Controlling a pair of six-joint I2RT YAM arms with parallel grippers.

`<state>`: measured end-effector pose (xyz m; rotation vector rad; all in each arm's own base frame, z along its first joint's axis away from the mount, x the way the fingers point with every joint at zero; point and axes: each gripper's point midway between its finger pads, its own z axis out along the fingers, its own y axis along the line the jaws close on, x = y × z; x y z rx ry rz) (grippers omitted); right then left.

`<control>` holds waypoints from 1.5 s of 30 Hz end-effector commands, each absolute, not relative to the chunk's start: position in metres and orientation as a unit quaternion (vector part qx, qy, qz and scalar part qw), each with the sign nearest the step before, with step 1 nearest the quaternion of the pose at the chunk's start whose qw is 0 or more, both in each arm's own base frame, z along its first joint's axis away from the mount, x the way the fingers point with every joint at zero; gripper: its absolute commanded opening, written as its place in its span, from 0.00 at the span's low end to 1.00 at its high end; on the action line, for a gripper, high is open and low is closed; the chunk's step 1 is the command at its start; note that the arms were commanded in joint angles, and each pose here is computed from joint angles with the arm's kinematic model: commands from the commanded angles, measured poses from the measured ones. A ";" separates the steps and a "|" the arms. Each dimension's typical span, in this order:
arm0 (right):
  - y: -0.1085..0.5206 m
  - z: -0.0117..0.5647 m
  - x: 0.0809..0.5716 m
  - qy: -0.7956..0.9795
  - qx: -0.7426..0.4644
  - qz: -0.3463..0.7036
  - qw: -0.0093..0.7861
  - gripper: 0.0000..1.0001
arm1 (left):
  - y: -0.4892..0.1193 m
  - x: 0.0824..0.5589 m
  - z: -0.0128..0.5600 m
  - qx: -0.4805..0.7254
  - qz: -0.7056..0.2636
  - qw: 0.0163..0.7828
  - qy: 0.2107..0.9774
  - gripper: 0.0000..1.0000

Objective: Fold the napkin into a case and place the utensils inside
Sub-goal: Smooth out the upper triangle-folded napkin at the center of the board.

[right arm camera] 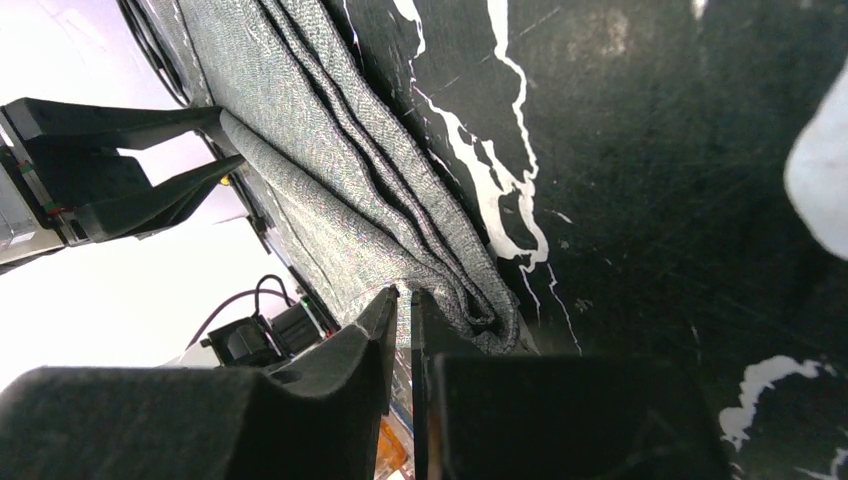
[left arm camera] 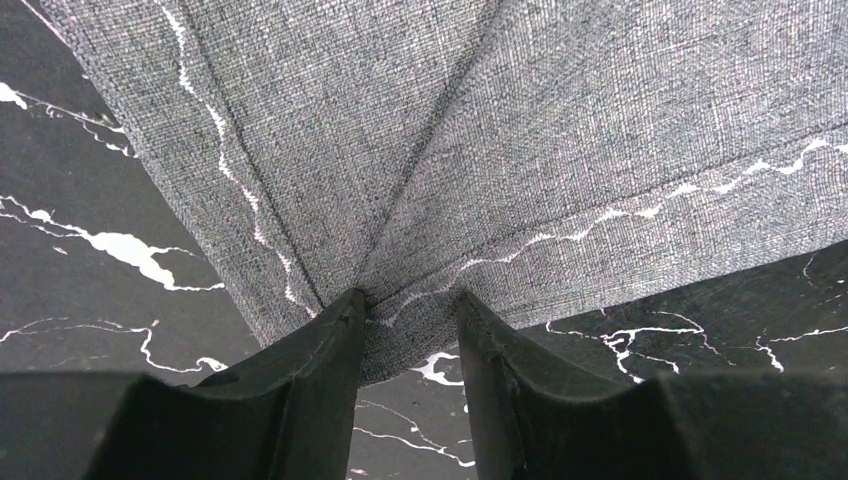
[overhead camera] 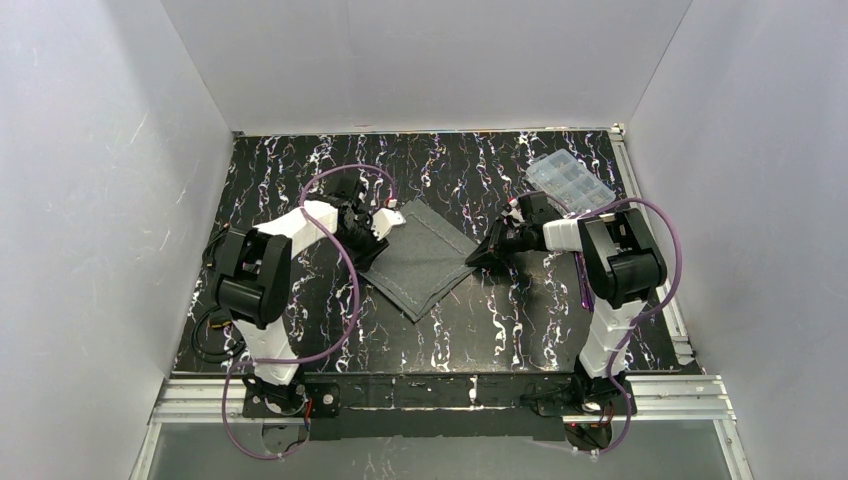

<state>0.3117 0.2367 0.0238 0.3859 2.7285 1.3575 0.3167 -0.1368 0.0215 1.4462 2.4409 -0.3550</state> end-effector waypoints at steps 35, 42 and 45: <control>0.281 0.067 0.293 0.904 0.051 0.411 0.107 0.37 | -0.108 0.328 0.040 0.475 -0.105 0.172 0.857 0.41; 0.277 0.042 0.283 0.912 0.063 0.396 0.080 0.36 | -0.094 0.324 0.023 0.478 -0.083 0.162 0.859 0.40; 0.275 0.036 0.282 0.915 0.065 0.391 0.077 0.35 | -0.089 0.322 0.019 0.483 -0.076 0.156 0.858 0.40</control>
